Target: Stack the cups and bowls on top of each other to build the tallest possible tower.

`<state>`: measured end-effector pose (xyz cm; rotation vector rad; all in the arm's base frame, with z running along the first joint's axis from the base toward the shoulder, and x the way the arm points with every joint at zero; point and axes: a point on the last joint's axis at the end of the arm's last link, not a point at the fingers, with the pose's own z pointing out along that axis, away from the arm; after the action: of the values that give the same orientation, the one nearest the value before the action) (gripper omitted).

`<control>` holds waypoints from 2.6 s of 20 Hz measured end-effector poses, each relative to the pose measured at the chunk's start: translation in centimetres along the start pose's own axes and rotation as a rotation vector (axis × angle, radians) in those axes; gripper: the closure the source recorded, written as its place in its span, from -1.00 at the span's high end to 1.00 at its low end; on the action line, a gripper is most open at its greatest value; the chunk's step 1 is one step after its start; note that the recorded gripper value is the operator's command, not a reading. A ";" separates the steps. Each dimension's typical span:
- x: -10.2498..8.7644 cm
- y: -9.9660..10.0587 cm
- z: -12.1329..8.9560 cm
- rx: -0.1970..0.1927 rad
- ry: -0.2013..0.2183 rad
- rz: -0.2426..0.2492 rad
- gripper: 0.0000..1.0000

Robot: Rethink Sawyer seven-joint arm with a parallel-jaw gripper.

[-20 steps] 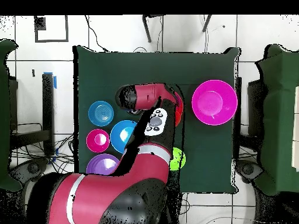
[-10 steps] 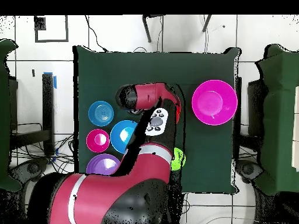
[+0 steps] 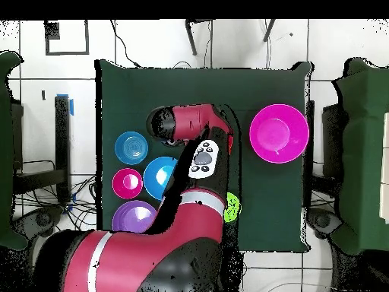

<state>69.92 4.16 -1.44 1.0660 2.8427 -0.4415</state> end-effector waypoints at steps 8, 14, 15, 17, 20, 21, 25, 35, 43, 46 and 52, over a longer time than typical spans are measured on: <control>-1.1 0.8 -2.3 -0.047 -0.009 0.015 1.00; -2.1 1.2 -4.1 -0.089 -0.009 0.032 1.00; -2.2 1.2 -4.3 -0.093 -0.008 0.035 1.00; -2.4 1.1 -5.0 -0.111 0.002 0.045 1.00; -2.4 0.9 -5.8 -0.132 0.021 0.054 1.00; -2.3 0.8 -6.0 -0.138 0.029 0.055 1.00; -1.8 0.1 -6.7 -0.161 0.068 0.053 1.00; 0.6 -3.4 -6.7 -0.225 0.153 -0.070 1.00; 3.0 -5.2 -5.8 -0.249 0.168 -0.212 1.00; 3.5 -5.4 -5.7 -0.257 0.177 -0.243 1.00; 4.5 -5.7 -6.5 -0.267 0.173 -0.295 1.00</control>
<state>62.96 4.84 5.38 0.6707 3.1065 0.0215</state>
